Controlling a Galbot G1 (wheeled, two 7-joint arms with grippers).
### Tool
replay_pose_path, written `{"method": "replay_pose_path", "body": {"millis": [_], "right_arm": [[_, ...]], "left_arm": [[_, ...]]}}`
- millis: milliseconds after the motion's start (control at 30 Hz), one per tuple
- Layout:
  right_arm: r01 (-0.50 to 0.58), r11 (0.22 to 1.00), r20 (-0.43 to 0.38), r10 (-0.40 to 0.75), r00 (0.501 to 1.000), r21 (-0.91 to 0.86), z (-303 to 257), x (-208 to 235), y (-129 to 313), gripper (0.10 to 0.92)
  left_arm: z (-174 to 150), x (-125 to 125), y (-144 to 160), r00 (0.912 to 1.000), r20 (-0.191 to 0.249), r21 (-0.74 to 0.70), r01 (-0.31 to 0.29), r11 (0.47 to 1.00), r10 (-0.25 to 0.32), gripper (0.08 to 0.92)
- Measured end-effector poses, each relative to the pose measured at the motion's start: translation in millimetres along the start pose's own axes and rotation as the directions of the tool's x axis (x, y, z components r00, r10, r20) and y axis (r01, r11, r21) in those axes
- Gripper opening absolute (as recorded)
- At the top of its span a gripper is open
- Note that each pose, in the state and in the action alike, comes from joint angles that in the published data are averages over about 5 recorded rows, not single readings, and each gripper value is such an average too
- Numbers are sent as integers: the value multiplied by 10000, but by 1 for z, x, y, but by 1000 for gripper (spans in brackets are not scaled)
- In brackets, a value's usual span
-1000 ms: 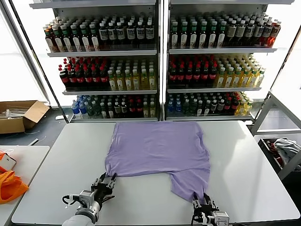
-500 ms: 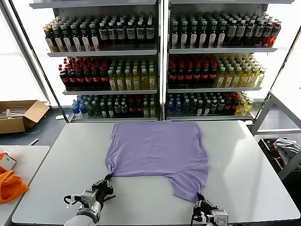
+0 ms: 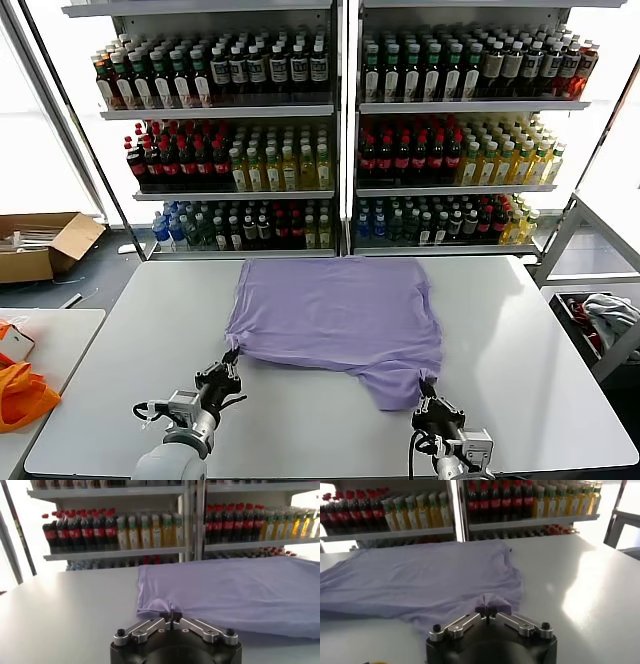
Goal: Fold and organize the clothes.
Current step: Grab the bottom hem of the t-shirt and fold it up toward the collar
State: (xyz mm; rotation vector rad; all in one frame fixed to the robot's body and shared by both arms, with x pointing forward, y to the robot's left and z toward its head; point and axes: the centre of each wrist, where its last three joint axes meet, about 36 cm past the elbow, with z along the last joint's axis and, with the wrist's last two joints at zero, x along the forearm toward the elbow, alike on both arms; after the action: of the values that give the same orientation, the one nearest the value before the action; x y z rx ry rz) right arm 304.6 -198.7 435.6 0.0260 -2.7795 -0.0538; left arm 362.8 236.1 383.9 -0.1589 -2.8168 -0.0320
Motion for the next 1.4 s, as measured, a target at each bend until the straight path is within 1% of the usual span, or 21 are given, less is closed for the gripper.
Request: {"method": "replay_pose_path", "body": {"millis": [167,400,533,667,800,1033,1233,1400], "right_arm": [[77,9998,515,-85,9986,160,-11,-19,0,107],[226,9993,1031,-255,9943,298,-22,-45,-1,107],[200,9993,1147,-234,9931,312,-26,-62,-3,107],[159,9992,1140,-199,9933,364,-28,-78,-6,107],[118,9991,1090,-161,9939,396,-28,-96,-8,107],[44,9990,906,-85,9959,456,-28,-125,-14,107],[11,9989,729,-46,9973,479,-31,-148,-15,107],[41,9986,542,-70,9985,528,-34,-162,-13,107]], "left_arm": [[-8,-11,4,9994,332,111,1,9999,-4,84],[-20,-29,11,9976,690,230,52,9997,-68,84],[-24,-39,13,9964,847,298,57,9995,-82,84],[-26,-49,13,9958,911,367,33,9993,-67,84],[-28,-61,13,9959,902,354,0,9994,-32,84],[-29,-87,9,9973,737,340,-95,9994,70,84],[-27,-105,14,9986,526,274,24,9996,-39,84],[-25,-114,18,9993,340,221,154,9996,-162,84]]}}
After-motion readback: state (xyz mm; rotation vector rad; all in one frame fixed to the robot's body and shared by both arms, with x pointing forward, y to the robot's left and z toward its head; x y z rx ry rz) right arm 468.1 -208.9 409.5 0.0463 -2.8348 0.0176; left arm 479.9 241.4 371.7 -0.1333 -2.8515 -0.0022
